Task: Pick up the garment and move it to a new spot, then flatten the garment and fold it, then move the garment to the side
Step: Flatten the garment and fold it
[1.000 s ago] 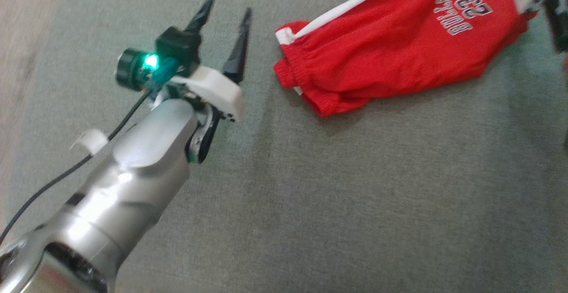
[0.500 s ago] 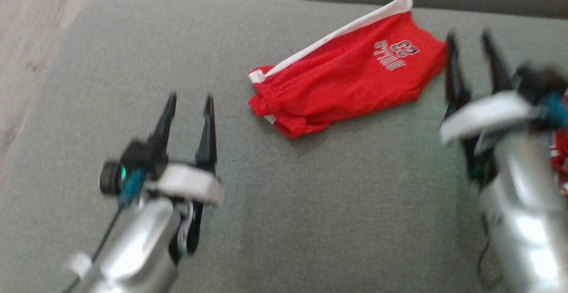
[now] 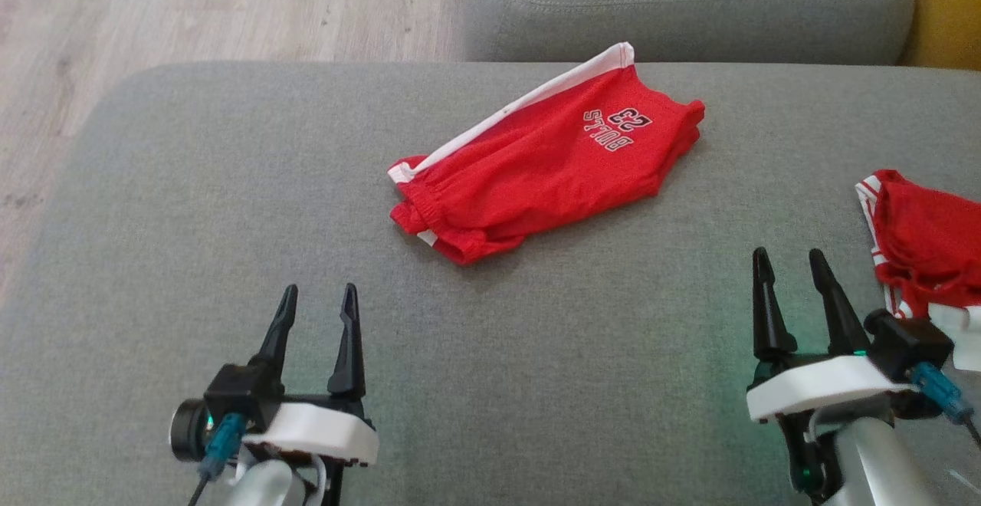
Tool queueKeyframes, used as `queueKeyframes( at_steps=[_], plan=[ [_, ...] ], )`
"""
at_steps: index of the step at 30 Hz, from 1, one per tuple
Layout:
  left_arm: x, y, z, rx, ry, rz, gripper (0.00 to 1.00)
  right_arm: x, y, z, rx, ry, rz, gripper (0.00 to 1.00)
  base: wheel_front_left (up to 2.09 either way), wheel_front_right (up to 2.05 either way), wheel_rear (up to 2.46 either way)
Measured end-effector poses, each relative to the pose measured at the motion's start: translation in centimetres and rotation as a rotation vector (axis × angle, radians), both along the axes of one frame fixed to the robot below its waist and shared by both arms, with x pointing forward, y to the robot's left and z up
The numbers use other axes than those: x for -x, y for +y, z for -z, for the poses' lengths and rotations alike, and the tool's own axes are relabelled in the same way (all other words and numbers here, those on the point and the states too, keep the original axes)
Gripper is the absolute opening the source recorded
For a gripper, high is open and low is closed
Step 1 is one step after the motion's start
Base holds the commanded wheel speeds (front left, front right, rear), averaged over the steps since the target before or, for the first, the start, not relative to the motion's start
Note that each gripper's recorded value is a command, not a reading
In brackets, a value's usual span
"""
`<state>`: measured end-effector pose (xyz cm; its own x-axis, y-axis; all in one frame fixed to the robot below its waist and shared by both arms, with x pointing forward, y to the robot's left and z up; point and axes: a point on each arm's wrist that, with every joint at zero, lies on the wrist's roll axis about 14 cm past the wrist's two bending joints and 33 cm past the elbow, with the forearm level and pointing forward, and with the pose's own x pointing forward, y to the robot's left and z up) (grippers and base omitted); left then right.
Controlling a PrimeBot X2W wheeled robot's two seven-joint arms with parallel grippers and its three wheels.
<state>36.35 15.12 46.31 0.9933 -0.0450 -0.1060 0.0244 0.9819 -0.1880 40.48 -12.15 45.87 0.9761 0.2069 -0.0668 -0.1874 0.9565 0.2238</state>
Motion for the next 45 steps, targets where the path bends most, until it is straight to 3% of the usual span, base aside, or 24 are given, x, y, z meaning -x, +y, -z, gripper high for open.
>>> queueKeyframes(
  at_steps=[10, 19, 26, 33, 41, 42, 43, 45],
  plan=[
    [-1.3, -0.7, 1.3, -0.009, 0.024, 0.027, 1.00, -2.3, 1.7, 0.7, 0.024, 0.049, -0.055, 1.00, 0.00, 0.00, 0.00],
    [-4.8, -1.5, 1.7, -0.010, 0.023, 0.055, 1.00, -11.2, 3.0, -1.1, 0.090, 0.047, -0.097, 1.00, 0.00, 0.00, 0.00],
    [-5.6, -0.5, 3.0, -0.008, 0.059, 0.025, 1.00, -17.1, 2.2, 2.9, 0.140, 0.239, -0.068, 1.00, 0.00, 0.00, 0.00],
    [-5.2, 1.1, 4.1, -0.022, 0.097, -0.017, 1.00, -17.5, 4.6, 8.7, 0.169, 0.463, -0.132, 1.00, 0.00, 0.00, 0.00],
    [-5.1, 1.6, 4.0, -0.029, 0.096, -0.030, 1.00, -17.7, 4.7, 10.0, 0.219, 0.534, -0.143, 0.98, 0.00, 0.00, 0.00],
    [-5.1, 1.5, 3.9, -0.028, 0.093, -0.029, 1.00, -17.6, 4.7, 10.0, 0.219, 0.536, -0.145, 0.45, 0.00, 0.00, 0.00],
    [-5.1, 1.4, 3.8, -0.028, 0.090, -0.027, 1.00, -17.5, 4.8, 9.9, 0.222, 0.532, -0.147, 0.00, 0.00, 0.00, 0.00],
    [-5.1, 1.2, 3.6, -0.027, 0.085, -0.020, 1.00, -17.4, 4.9, 9.6, 0.220, 0.510, -0.148, 0.00, 0.00, 0.00, 0.00]
  ],
)
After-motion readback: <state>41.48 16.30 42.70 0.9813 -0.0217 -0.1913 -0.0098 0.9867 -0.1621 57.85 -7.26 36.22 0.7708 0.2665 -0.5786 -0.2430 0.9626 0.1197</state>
